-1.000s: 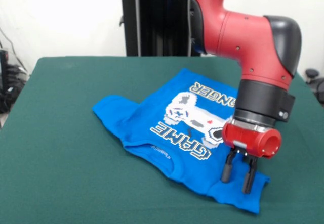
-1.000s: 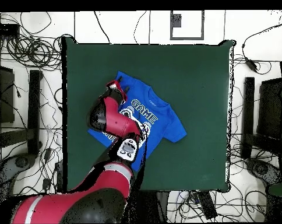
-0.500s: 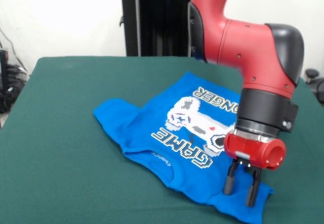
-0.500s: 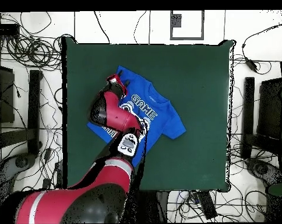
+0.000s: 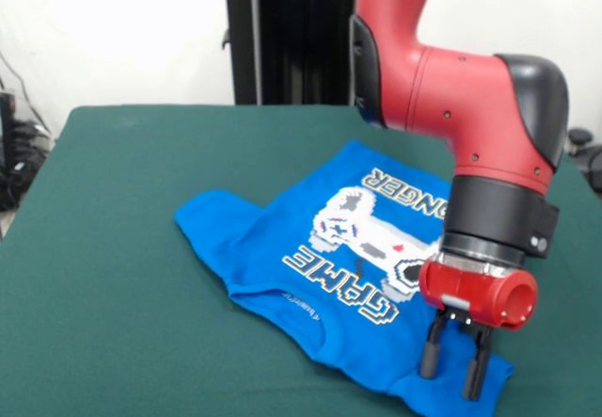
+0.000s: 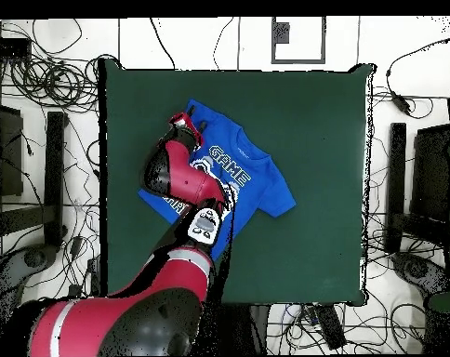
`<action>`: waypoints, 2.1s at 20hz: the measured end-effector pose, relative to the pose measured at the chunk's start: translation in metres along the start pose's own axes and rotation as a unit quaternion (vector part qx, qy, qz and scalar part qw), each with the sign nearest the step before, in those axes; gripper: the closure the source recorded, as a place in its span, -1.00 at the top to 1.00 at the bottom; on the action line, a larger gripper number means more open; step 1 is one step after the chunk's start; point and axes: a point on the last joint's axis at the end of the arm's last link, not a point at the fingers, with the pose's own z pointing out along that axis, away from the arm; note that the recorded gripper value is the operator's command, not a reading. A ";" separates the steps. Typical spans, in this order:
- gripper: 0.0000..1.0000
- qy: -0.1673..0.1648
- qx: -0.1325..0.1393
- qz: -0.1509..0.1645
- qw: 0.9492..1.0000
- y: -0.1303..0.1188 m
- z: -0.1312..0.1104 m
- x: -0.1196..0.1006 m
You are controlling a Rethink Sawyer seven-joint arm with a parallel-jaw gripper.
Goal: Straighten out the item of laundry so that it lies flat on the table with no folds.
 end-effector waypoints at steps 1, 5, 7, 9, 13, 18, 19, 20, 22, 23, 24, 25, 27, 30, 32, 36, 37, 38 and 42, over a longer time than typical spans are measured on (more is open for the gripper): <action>1.00 0.000 0.000 0.000 1.000 0.000 0.000 0.000; 1.00 0.000 -0.001 -0.002 1.000 0.000 0.000 0.000; 1.00 0.001 -0.001 -0.004 1.000 -0.001 -0.002 -0.001; 1.00 0.006 0.003 -0.006 1.000 -0.004 -0.006 -0.002; 1.00 0.026 0.023 -0.013 0.999 -0.009 -0.028 -0.013; 1.00 0.041 0.042 -0.015 0.998 -0.011 -0.054 -0.031; 1.00 0.041 0.042 -0.014 0.998 -0.011 -0.056 -0.033; 1.00 0.042 0.044 -0.013 0.998 -0.010 -0.061 -0.036; 1.00 0.043 0.045 -0.011 0.998 -0.008 -0.068 -0.041; 1.00 0.043 0.045 -0.009 0.998 -0.006 -0.072 -0.043; 1.00 0.043 0.045 -0.009 0.998 -0.005 -0.075 -0.044; 1.00 0.043 0.044 -0.008 0.998 -0.004 -0.078 -0.046; 1.00 0.043 0.043 -0.007 0.998 -0.002 -0.082 -0.047; 1.00 0.044 0.040 -0.009 0.998 0.001 -0.085 -0.043; 1.00 0.046 0.039 -0.012 0.998 0.002 -0.087 -0.039; 1.00 0.050 0.037 -0.019 0.998 0.003 -0.090 -0.028; 1.00 0.050 0.037 -0.020 0.998 0.003 -0.091 -0.026; 1.00 0.051 0.037 -0.022 0.998 0.003 -0.091 -0.024; 1.00 0.055 0.036 -0.028 0.997 0.003 -0.095 -0.014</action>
